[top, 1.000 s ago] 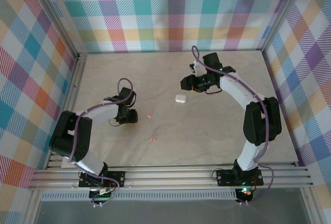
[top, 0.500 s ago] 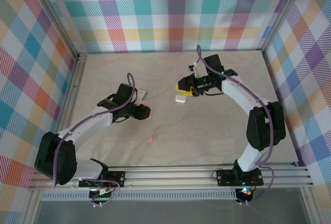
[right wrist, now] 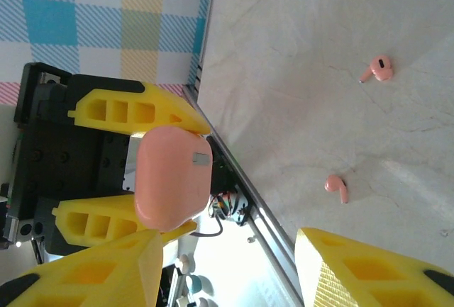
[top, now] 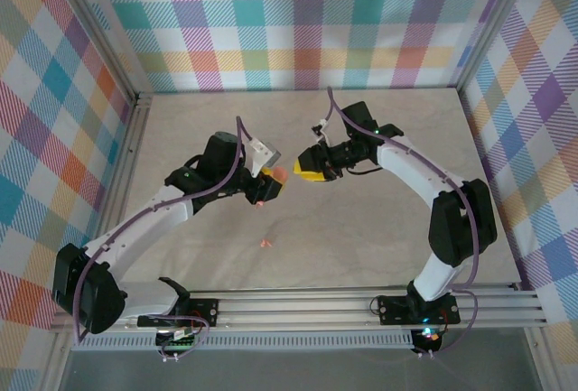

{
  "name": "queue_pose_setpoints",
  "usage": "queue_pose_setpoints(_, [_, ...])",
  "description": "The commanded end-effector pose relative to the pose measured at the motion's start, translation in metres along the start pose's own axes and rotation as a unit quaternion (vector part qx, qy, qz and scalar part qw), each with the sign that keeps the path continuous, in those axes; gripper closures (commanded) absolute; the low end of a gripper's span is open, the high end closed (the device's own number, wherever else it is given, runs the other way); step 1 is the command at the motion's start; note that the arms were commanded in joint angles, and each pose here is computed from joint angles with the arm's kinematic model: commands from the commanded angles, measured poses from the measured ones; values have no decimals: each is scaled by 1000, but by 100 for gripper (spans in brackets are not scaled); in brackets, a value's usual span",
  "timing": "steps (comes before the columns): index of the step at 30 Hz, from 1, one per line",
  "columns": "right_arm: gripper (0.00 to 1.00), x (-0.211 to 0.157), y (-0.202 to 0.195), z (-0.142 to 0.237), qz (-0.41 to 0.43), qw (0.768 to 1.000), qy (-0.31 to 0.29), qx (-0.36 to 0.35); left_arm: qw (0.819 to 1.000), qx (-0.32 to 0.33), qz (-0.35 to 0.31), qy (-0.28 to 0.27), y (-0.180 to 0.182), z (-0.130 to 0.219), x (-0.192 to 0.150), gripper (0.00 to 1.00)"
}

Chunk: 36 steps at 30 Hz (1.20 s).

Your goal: Insert wireless bluetooth earbuds into charging case

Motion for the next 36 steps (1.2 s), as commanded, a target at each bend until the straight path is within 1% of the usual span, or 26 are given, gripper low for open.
queue_pose_setpoints(1, [47,-2,21,8,35,999,3,35,999,-25,-33,-19,-13,7,13,81])
queue_pose_setpoints(6, [47,-3,25,4,45,998,12,39,999,-30,-32,-6,-16,0,12,81])
queue_pose_setpoints(12, [47,-7,31,-8,53,997,37,44,999,-32,-32,6,-17,-5,14,82])
queue_pose_setpoints(17, [47,-7,31,-9,55,997,38,41,999,-31,-31,12,-17,-6,13,82])
queue_pose_setpoints(22, [51,-8,28,-13,49,997,40,41,999,-37,-35,5,-20,-3,15,82])
queue_pose_setpoints(27, [62,-5,27,-19,47,997,40,53,998,-46,-36,6,-22,-3,16,82])
queue_pose_setpoints(29, [71,-3,27,-21,48,996,38,59,998,-49,-36,9,-23,-3,17,82])
queue_pose_setpoints(31, [84,-2,27,-21,49,996,36,61,998,-45,-36,10,-23,-2,17,81])
queue_pose_setpoints(33, [97,-1,27,-20,55,997,28,50,999,-37,-32,9,-22,0,18,78])
queue_pose_setpoints(34, [100,0,28,-19,59,997,21,46,999,-32,-29,6,-22,1,19,76])
queue_pose_setpoints(36, [100,2,31,-17,70,996,6,46,999,-27,-24,-3,-22,5,21,69])
Point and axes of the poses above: each hand's point on the last joint's axis, 136 mm out from that joint toward the fingers, its own z axis back along the fingers, its own y axis along the line the jaws close on, x = y × z, the point moved 7 cm from there along z, back along the fingers, and after that the axes turned 10 degrees about z, right-handed, at the moved point
